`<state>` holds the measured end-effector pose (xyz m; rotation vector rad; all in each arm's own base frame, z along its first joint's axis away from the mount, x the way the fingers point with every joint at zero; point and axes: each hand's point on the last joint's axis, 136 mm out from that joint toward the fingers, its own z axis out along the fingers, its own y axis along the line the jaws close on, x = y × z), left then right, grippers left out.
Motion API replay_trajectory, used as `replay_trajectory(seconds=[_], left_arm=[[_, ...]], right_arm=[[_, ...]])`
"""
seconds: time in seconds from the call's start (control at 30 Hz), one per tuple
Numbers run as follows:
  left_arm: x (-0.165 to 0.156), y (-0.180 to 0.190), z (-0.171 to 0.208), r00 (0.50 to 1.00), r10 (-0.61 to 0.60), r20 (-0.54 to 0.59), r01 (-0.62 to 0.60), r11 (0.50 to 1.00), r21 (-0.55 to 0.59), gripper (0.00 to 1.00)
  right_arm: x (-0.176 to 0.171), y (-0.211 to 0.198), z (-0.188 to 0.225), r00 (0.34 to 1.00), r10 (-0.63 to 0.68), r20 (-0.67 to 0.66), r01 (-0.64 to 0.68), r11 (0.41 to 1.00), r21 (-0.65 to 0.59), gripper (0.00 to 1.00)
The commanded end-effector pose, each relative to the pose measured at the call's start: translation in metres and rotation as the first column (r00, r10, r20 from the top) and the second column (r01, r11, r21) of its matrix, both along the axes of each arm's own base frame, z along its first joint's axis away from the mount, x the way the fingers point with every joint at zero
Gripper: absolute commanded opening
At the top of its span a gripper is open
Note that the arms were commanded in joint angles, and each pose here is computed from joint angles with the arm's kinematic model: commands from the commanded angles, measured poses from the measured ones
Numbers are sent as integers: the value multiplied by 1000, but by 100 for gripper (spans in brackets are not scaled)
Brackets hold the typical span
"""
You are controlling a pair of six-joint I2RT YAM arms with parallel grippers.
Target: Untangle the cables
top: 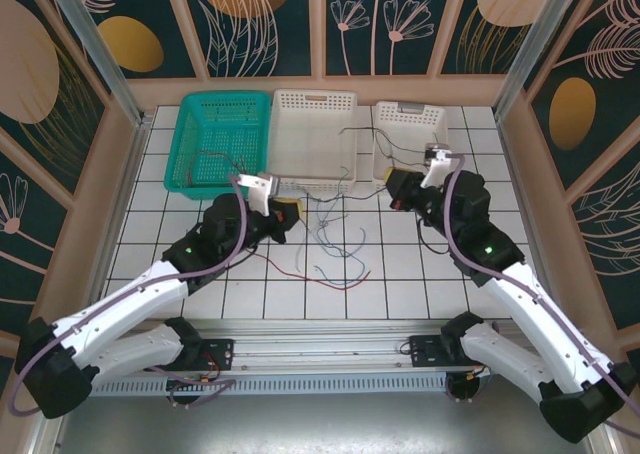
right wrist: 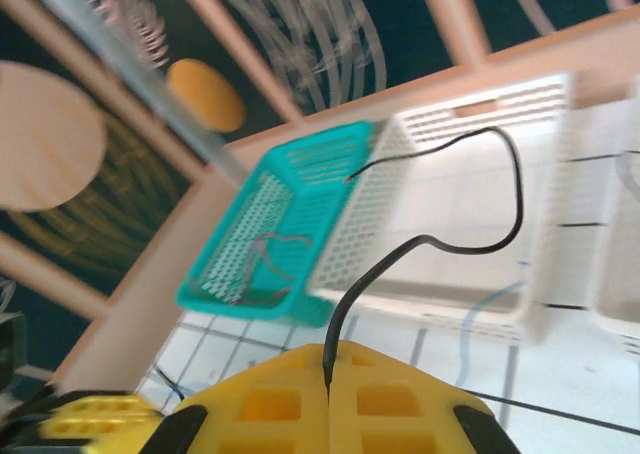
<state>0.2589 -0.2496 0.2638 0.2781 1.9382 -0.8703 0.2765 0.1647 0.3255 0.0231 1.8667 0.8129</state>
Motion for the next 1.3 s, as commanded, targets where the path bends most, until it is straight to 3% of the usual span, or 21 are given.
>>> replay_trajectory(seconds=[0.0, 0.27, 0.57, 0.93, 1.1, 1.27], left_arm=[[15, 48, 17, 981, 190, 38, -192, 979, 71, 0], [15, 84, 46, 953, 285, 99, -294, 952, 88, 0], [15, 111, 42, 913, 391, 114, -406, 900, 160, 0], [10, 165, 50, 795, 573, 199, -606, 760, 234, 0], [3, 182, 65, 750, 619, 234, -660, 725, 200, 0], [-6, 209, 89, 658, 695, 290, -750, 642, 161, 0]], right_arm=[[6, -38, -24, 982, -172, -73, 169, 985, -39, 0], [4, -76, -30, 950, -293, -109, 285, 955, -82, 0], [-5, -99, 10, 928, -370, -41, 365, 926, -94, 0], [-16, -131, 21, 874, -485, -9, 476, 862, -176, 0], [-21, -137, 30, 870, -493, 9, 485, 853, -192, 0], [-22, -137, 34, 873, -488, 11, 480, 854, -201, 0]])
